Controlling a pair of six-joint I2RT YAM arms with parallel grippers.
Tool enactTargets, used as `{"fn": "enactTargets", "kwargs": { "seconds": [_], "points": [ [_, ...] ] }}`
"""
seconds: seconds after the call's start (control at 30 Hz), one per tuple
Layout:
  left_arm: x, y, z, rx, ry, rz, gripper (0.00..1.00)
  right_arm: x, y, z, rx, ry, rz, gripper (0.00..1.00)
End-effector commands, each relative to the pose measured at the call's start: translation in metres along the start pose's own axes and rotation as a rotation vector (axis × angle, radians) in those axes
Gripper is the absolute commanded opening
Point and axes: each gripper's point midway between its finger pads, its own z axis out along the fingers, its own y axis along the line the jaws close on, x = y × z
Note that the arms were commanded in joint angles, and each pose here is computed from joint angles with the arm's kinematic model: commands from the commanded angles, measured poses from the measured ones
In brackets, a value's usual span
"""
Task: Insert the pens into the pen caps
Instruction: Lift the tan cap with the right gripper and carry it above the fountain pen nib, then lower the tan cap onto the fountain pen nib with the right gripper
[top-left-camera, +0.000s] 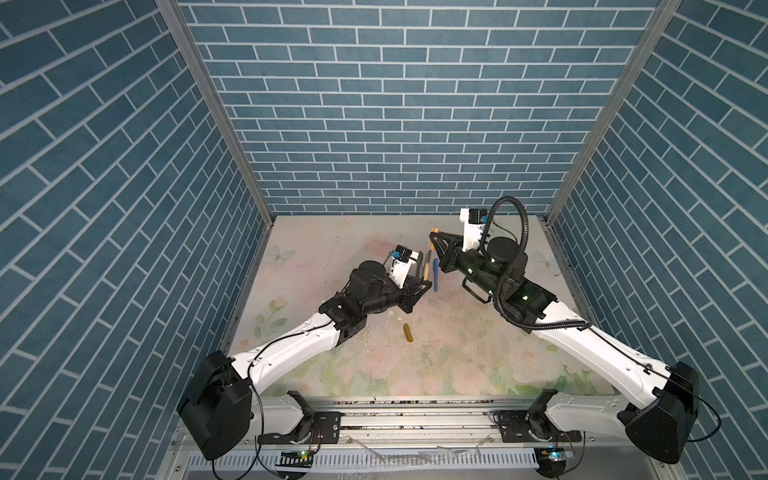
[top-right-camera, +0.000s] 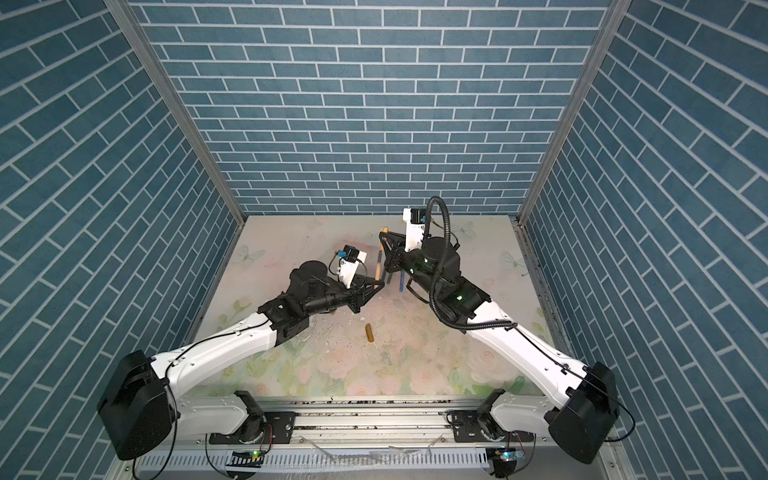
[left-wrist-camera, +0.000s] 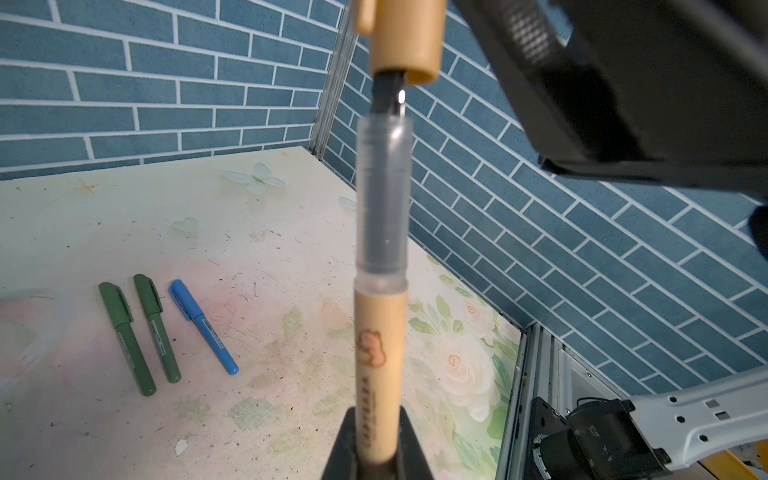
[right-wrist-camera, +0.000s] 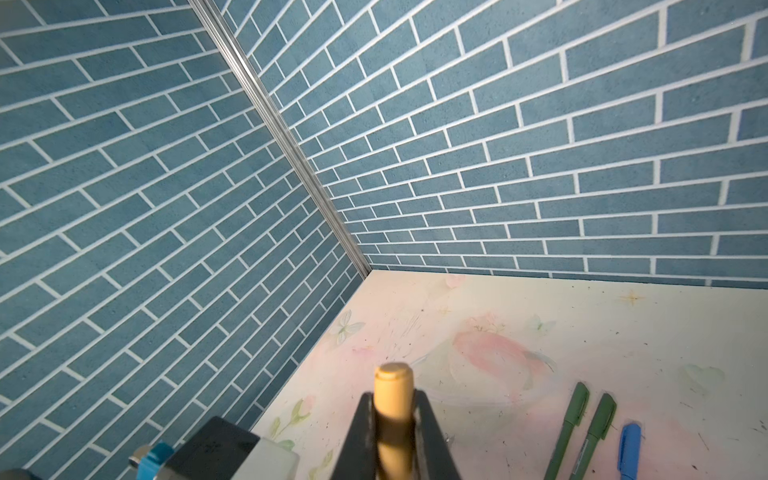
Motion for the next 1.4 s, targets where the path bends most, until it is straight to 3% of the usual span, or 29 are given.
{"fn": "enactTargets", "kwargs": {
  "seconds": [0.0,0.6,1.37],
  "points": [
    [-0.010,-0.006,0.003,0.018,-0.016,0.018,0.00,-0.003,0.003,0.001,-0.010,-0.017,0.005,0.04],
    [-0.013,-0.003,-0.002,-0.009,-0.036,0.031,0.00,0.036,0.001,0.002,-0.057,0.083,0.104,0.04],
    [-0.021,-0.004,-0.011,-0.018,-0.089,0.056,0.00,0.041,0.012,-0.010,-0.125,0.109,0.173,0.04]
  ]
}}
